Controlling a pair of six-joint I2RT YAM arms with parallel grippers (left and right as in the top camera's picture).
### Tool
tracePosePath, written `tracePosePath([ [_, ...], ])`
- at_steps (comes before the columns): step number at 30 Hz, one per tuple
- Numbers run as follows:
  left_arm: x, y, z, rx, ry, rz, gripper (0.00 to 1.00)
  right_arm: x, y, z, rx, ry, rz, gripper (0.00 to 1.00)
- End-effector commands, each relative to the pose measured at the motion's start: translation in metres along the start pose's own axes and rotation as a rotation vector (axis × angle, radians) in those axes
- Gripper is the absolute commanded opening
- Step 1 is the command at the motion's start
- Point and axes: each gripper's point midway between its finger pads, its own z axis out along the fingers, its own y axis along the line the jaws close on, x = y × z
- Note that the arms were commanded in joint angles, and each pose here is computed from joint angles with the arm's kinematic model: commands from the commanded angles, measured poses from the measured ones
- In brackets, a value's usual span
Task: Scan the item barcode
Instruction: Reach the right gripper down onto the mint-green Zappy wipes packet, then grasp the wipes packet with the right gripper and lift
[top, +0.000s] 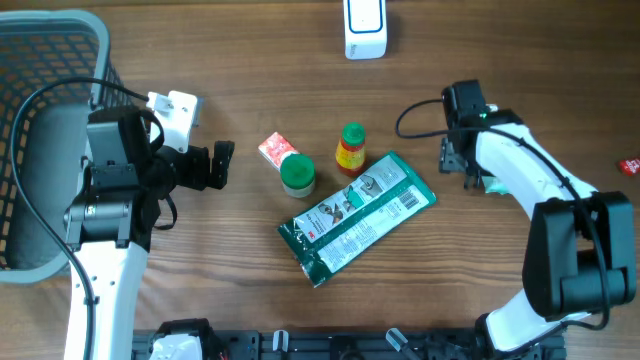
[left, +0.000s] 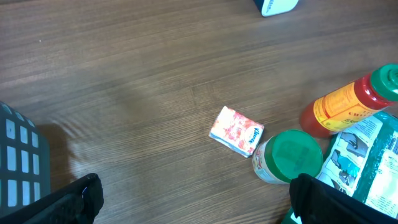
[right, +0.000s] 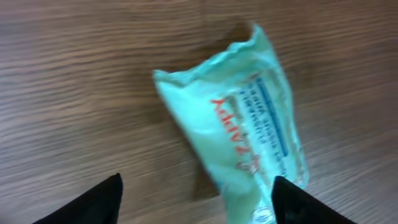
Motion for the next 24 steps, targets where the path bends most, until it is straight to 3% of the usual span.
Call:
tracePosePath([
  [1,0.002,-0.001,0.002,0.016,0.004,-0.015,1.00,-0.008,-0.026,0.002,0.161,-0.055,-0.055,0.71],
  [9,0.002,-0.001,0.002,0.017,0.004,-0.015,1.00,-0.017,-0.026,0.002,0.168,-0.088,-0.132,0.66],
  [22,0.002,-0.001,0.002,0.016,0.004,-0.015,1.00,0.019,-0.015,0.021,0.111,-0.007,-0.173,0.66],
  [24,0.002,-0.001,0.002,0.016,0.004,-0.015,1.00,0.021,-0.016,0.025,0.115,-0.012,-0.169,0.59],
])
